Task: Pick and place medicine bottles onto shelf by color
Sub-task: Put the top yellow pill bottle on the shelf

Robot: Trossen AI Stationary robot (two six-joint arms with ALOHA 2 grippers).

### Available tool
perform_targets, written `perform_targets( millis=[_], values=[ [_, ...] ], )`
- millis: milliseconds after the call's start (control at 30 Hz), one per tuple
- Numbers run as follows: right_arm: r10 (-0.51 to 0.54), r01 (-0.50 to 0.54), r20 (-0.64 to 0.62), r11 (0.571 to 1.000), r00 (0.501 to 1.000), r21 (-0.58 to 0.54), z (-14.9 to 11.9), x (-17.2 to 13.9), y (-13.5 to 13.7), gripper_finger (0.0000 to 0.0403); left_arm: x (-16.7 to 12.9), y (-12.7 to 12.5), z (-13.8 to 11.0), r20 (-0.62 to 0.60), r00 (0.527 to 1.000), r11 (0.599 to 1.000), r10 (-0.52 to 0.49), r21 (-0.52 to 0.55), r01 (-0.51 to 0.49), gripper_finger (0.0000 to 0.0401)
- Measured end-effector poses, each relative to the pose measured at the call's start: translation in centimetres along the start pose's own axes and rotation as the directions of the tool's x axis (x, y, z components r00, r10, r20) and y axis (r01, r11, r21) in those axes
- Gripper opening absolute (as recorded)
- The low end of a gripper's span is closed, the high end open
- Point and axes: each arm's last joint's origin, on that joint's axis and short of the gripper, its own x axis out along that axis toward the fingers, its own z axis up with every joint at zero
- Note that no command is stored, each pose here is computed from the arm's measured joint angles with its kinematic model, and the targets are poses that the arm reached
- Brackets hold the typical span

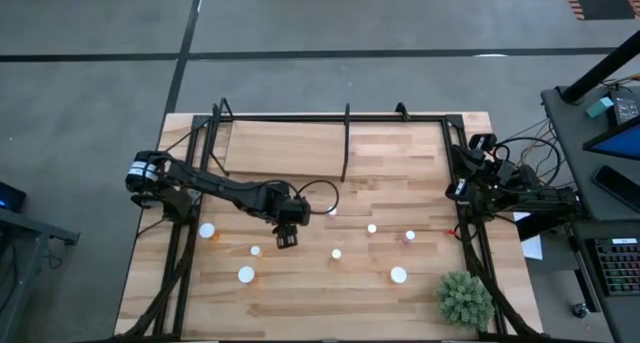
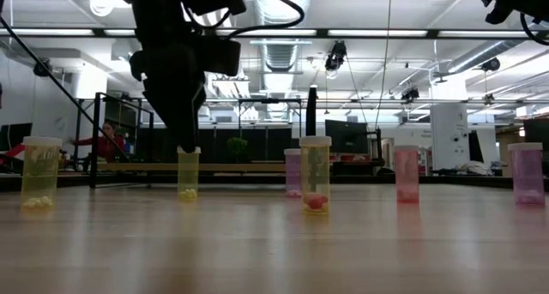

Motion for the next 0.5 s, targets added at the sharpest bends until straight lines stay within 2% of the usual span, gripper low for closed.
perform_targets(
  millis=[500],
  values=[
    [0.000,0.000,-0.002,1.000,1.000,-0.007,-0.02,0.00,0.00,0.0009,0.34,0.06,-0.33,-0.005,1.000,1.000,0.001,0.002,-0.001,0.0099]
  ],
)
